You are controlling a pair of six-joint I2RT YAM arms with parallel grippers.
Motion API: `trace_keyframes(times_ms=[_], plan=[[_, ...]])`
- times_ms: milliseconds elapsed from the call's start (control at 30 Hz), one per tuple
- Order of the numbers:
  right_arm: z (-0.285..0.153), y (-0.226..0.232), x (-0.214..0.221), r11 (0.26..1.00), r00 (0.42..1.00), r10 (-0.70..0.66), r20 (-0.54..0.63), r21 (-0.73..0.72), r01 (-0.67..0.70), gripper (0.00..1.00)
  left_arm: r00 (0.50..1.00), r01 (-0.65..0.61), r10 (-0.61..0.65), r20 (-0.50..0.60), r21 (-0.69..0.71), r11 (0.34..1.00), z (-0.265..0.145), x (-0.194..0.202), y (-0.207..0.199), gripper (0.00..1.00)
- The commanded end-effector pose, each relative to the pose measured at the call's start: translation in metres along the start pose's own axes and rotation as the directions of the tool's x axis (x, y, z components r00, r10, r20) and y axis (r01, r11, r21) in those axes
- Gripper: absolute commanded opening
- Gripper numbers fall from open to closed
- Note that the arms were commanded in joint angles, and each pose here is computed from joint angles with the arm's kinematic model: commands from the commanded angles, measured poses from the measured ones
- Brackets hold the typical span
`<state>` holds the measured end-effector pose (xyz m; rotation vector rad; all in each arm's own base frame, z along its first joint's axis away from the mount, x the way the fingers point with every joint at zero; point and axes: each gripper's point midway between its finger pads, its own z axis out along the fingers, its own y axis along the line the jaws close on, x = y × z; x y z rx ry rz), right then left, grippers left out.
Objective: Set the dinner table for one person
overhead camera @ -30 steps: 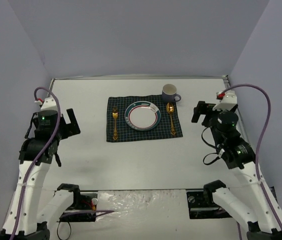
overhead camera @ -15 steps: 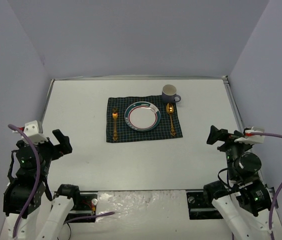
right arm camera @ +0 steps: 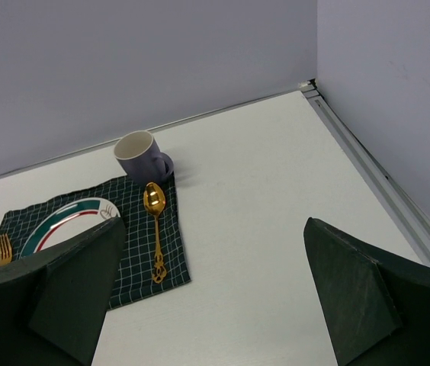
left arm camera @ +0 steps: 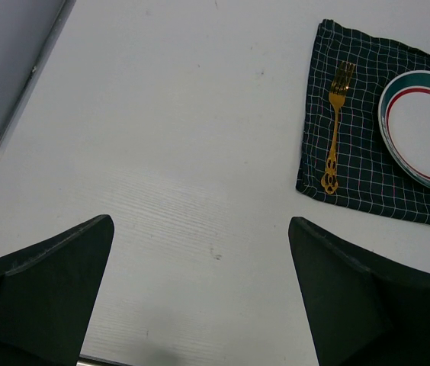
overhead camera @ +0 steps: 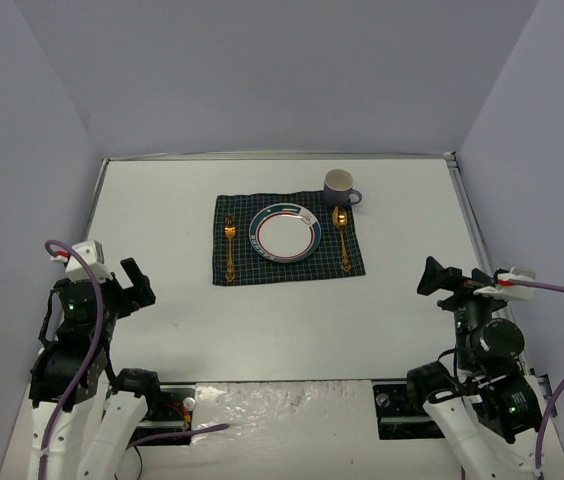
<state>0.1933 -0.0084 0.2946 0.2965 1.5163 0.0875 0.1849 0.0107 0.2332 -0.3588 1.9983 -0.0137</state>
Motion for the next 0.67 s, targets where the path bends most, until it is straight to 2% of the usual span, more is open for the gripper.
trace_keyframes(times_ms=[0,633], plan=[[0.006,0.008,-0.021,0.999,0.998,0.033,0.058,-0.010,-0.033,1.00,0.995,0.047,-0.048,0.091,0.020,0.999,0.003,-0.028,-0.008,0.97],[0.009,0.018,-0.016,0.998,1.000,-0.002,0.015,-0.059,0.003,1.00,0.995,0.050,-0.052,0.089,0.027,0.998,0.003,-0.026,-0.009,0.97]])
